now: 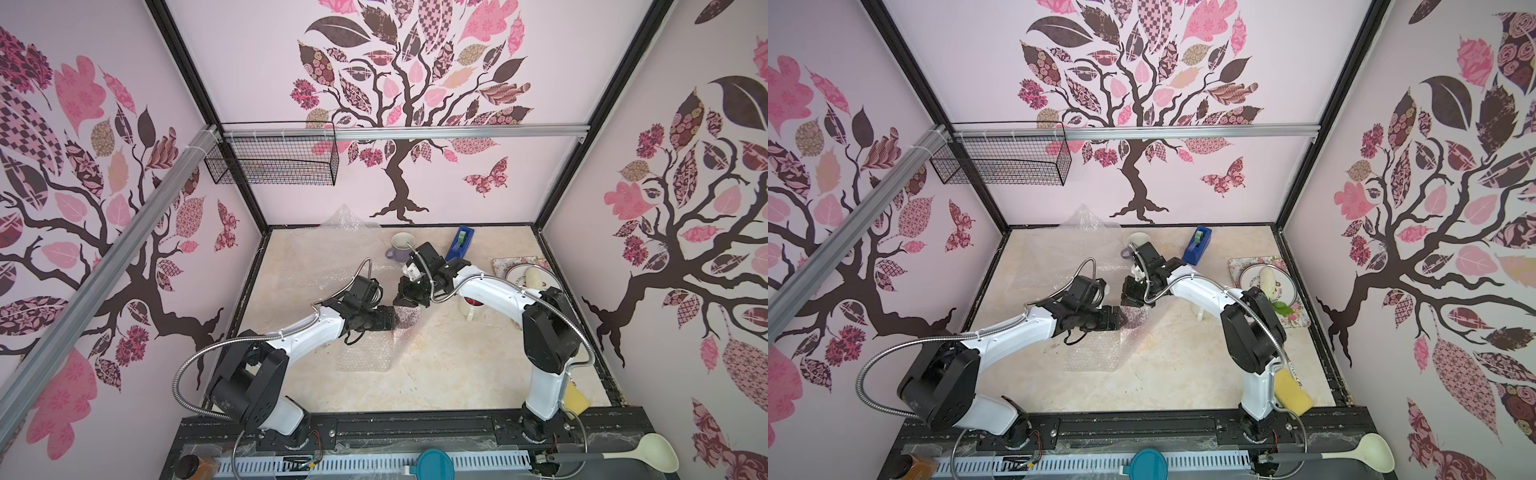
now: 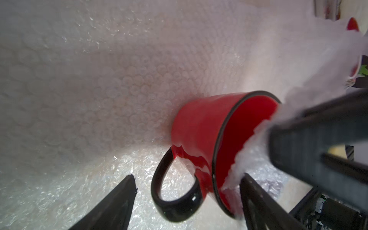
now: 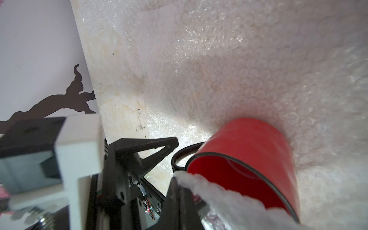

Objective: Wrap mugs in bubble wrap
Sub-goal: Wrap the mug in bubble wrap.

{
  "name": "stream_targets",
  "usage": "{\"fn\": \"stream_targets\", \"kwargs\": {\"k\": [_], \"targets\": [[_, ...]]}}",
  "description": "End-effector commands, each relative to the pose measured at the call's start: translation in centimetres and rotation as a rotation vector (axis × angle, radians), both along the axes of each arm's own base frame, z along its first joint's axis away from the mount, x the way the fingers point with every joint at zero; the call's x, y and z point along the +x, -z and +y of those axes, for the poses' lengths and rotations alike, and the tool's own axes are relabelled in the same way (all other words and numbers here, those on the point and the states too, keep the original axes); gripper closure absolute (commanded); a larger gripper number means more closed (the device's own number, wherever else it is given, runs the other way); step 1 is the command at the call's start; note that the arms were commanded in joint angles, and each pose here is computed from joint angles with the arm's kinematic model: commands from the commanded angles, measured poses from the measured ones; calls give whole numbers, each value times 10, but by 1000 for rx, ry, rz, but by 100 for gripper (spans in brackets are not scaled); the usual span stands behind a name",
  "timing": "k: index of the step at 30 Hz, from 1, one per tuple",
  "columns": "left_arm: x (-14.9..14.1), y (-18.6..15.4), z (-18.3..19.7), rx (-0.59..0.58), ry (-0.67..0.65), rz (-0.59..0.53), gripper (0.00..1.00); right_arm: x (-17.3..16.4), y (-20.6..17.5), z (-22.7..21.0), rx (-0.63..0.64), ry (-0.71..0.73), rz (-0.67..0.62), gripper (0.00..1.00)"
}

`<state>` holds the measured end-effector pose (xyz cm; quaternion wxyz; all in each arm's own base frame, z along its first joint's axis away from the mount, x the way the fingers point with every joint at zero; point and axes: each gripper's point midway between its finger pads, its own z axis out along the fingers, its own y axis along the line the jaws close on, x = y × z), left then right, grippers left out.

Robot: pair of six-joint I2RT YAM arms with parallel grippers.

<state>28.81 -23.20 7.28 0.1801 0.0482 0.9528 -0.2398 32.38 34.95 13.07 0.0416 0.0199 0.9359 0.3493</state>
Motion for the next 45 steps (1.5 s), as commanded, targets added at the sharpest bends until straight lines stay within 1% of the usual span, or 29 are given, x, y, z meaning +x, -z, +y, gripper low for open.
{"fn": "stream_targets", "kwargs": {"k": [1,2,3,5,8,10,13,15,21,26,29,33,36,37,38,39,41,42,45], "targets": [[10,4,6,47,-37,-16,18,8,-17,-7,4,42,13,66],[11,6,6,52,-39,-14,18,8,-24,-13,-1,58,8,54],[12,7,6,55,-41,-14,18,9,-35,-21,-5,81,1,44],[12,7,7,58,-41,-11,18,9,-55,-45,-37,132,-22,33],[10,7,9,55,-50,-8,19,-6,-77,-97,-159,186,-73,18],[9,4,6,35,-44,-9,19,-19,-78,-115,-210,180,-97,13],[10,0,4,25,-35,-13,19,-37,-66,-119,-206,140,-64,11],[11,-4,1,14,-25,-16,19,-43,-56,-115,-195,122,-37,3],[10,-10,-6,-9,3,-4,20,-55,-36,-98,-186,75,27,2],[9,-10,-7,-17,9,2,21,-64,-5,-95,-236,82,69,2],[6,-7,-6,-9,13,15,21,-62,9,-90,-227,87,86,2],[3,-9,-7,-21,24,19,22,-49,26,-76,-241,94,73,2],[3,-13,-12,-45,40,16,22,-46,56,-73,-303,105,100,3],[4,-17,-12,-50,39,9,22,-45,67,-74,-332,114,91,3],[5,-20,-10,-50,31,3,22,-46,78,-79,-387,120,90,3],[9,-27,-6,-55,13,-5,22,-50,92,-87,-448,125,118,4],[19,-46,8,-77,-39,-14,21,-55,116,-102,-547,132,129,5],[28,-59,22,-71,-87,-29,21,-57,126,-110,-590,139,134,6],[46,-95,69,-1,-228,-79,17,-55,135,-121,-670,149,107,6]]}}
